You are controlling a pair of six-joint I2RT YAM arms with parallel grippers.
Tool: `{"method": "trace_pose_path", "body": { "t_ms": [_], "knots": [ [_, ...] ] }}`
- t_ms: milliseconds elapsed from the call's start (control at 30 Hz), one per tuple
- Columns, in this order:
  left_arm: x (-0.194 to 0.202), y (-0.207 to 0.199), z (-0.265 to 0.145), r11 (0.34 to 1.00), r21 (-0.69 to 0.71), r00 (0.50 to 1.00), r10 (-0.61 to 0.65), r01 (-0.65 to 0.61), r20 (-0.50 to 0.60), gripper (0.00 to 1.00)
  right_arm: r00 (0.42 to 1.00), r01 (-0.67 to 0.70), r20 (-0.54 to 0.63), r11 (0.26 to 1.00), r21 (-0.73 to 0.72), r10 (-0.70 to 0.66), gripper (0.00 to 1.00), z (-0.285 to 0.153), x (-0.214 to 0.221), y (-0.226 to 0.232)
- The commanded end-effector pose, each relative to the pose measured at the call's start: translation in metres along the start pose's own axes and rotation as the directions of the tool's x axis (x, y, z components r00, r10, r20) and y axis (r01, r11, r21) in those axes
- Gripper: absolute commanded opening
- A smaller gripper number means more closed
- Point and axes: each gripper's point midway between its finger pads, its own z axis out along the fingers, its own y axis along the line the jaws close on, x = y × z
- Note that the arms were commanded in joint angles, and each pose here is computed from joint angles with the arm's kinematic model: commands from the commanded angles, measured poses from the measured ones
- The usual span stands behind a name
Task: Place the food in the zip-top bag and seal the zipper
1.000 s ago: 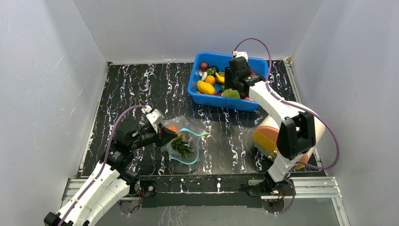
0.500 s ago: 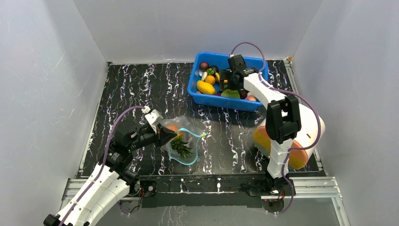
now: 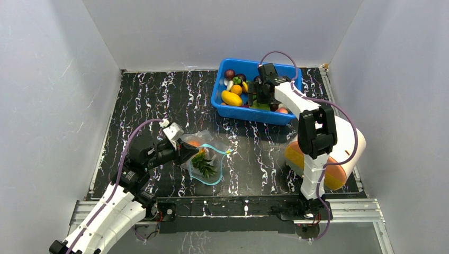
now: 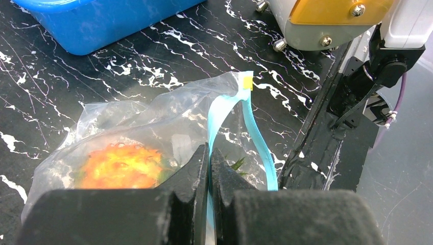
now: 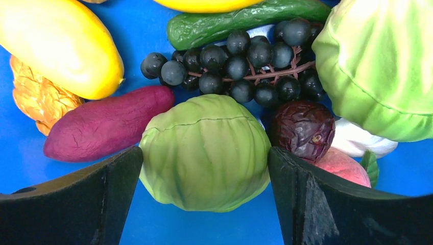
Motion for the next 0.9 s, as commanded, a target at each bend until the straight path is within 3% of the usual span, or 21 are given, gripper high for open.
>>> {"method": "trace_pose_path", "body": {
  "t_ms": [0, 200, 867],
  "knots": [
    [-0.008, 0.0, 0.0, 1.0, 0.0, 0.999, 0.029, -0.029, 0.018, 0.0, 0.998, 0.024, 0.062, 0.999, -0.039, -0.022, 0.87, -0.006, -0.026, 0.006],
    [-0.008, 0.001, 0.0, 1.0, -0.003, 0.999, 0.03, -0.03, 0.019, 0.0, 0.994, 0.023, 0.11, 0.999, -0.043, -0.018, 0.7, -0.018, -0.037, 0.007],
    [-0.009, 0.006, -0.001, 0.999, -0.047, 1.0, -0.001, 0.002, 0.028, 0.0, 0.968, -0.021, 0.25, 0.999, -0.048, 0.033, 0.57, -0.071, -0.06, 0.004]
  ]
}}
